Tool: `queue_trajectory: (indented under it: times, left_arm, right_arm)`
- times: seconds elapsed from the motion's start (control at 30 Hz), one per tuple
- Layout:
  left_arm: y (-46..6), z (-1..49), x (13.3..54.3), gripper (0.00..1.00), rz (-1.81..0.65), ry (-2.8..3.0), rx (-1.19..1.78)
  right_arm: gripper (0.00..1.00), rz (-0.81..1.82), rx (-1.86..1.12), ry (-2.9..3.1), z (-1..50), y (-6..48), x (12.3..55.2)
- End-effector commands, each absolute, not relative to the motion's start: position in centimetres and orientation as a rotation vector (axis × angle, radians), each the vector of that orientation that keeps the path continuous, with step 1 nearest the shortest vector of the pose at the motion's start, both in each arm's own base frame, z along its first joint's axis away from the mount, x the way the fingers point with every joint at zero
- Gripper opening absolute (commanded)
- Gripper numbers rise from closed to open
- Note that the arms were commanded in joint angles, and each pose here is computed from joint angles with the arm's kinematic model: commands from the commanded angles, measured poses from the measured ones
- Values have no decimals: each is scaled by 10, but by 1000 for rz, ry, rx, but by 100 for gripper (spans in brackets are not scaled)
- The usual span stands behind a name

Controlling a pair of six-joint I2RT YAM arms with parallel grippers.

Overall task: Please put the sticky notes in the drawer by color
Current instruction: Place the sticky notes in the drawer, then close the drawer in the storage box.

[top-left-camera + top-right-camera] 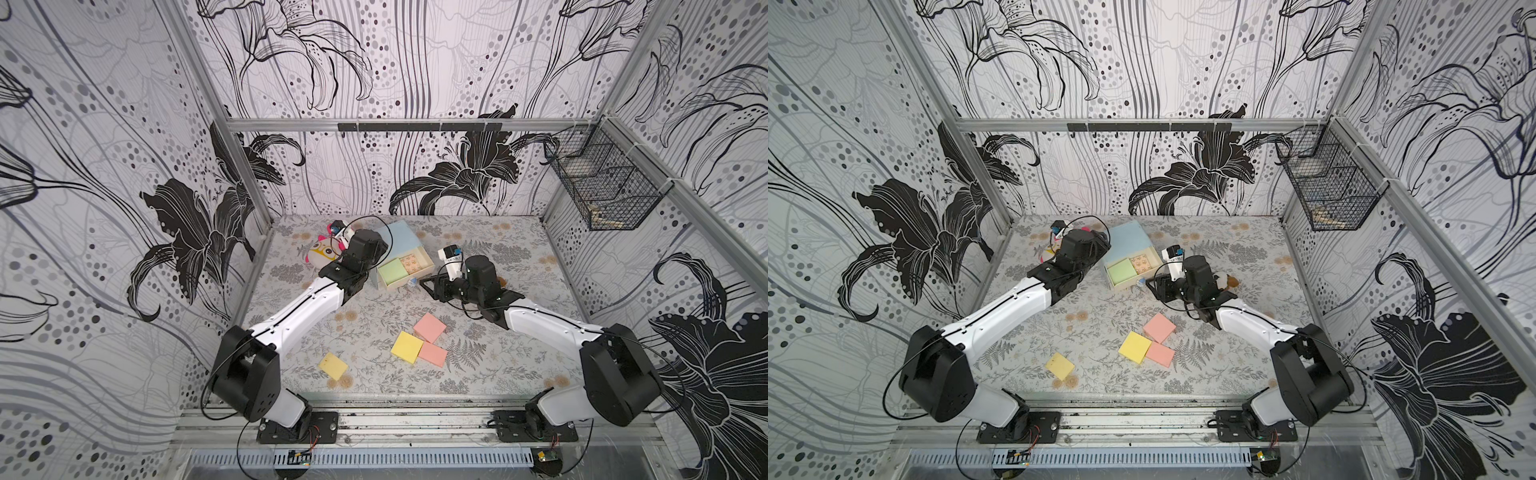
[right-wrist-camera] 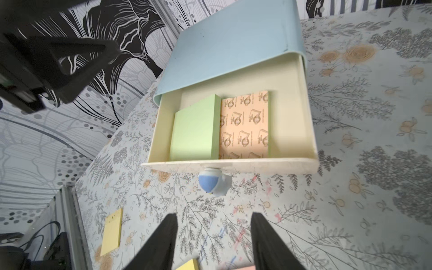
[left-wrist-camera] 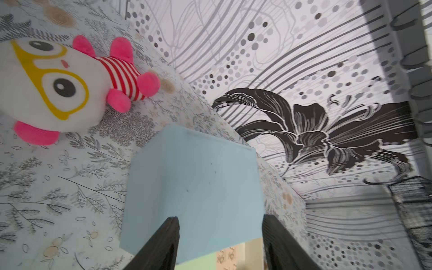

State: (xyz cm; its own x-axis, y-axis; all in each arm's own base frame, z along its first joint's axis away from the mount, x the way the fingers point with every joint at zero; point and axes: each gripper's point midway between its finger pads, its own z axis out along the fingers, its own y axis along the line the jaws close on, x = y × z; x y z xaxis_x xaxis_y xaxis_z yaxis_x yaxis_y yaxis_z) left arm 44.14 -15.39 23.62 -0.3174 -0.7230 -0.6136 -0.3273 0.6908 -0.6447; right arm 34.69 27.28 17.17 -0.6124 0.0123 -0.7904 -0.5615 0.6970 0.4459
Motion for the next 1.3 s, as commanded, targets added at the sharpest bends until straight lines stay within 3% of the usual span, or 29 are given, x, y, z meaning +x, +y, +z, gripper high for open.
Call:
queue_trajectory:
  times: [0.0, 0.5, 0.97, 1.27]
  left_arm:
    - [-134, 221, 451, 61, -353, 1936, -809]
    - [-131, 166, 463, 37, -295, 2042, -838]
    - [-130, 141, 458, 30, -295, 2091, -851]
    - [-129, 137, 456, 29, -307, 2099, -855]
  right_arm:
    - [51, 934, -430, 2048, 175, 284, 351]
    - [36, 976, -467, 2093, 154, 305, 362]
    - [19, 893, -429, 2072, 164, 309, 391]
    - [19, 862, -427, 2058, 165, 323, 421]
